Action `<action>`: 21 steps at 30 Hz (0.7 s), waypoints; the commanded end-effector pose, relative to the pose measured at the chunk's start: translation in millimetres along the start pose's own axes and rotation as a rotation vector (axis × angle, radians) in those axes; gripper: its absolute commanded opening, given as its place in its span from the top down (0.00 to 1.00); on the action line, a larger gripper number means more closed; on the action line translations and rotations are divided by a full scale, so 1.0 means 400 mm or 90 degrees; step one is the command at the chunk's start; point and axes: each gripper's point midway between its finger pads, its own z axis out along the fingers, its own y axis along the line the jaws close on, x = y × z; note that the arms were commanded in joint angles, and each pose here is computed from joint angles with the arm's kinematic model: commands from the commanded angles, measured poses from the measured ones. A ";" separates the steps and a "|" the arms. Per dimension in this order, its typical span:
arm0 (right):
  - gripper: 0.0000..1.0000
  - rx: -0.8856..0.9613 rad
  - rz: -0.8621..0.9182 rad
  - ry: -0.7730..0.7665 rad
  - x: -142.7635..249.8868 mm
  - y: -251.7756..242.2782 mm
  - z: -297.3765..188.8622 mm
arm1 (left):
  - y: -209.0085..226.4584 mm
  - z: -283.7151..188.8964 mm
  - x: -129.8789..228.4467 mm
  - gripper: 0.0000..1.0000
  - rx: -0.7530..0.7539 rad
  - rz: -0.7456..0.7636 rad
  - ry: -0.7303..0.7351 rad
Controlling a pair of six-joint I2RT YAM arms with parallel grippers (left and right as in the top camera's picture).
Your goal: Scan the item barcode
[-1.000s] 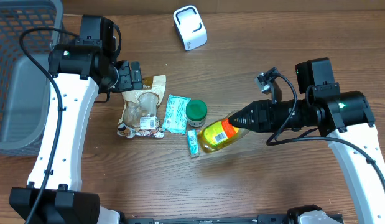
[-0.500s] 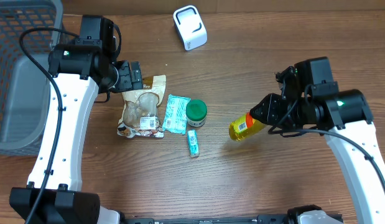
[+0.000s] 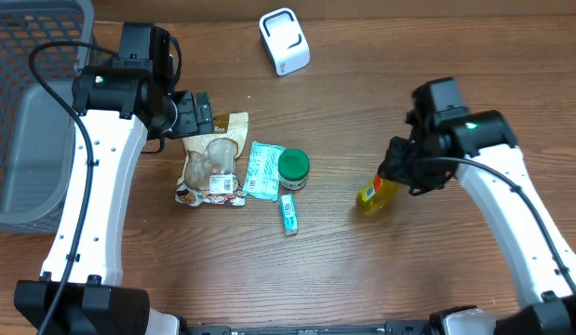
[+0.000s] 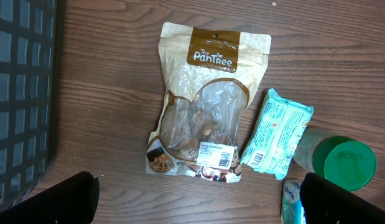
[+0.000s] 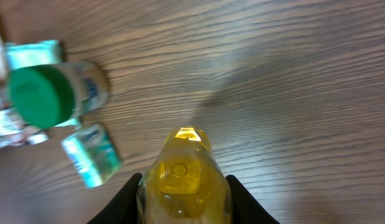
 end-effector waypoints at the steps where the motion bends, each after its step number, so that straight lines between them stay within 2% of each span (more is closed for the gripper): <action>1: 0.87 0.055 -0.008 -0.042 -0.026 0.006 0.003 | -0.003 0.009 0.002 0.00 0.002 0.006 0.007; 8: 0.87 0.114 -0.018 -0.095 -0.049 0.022 0.019 | -0.003 0.009 0.002 0.01 0.002 0.006 0.007; 21: 0.87 0.120 -0.029 -0.141 -0.088 0.037 0.040 | -0.003 0.009 0.002 0.00 0.002 0.006 0.007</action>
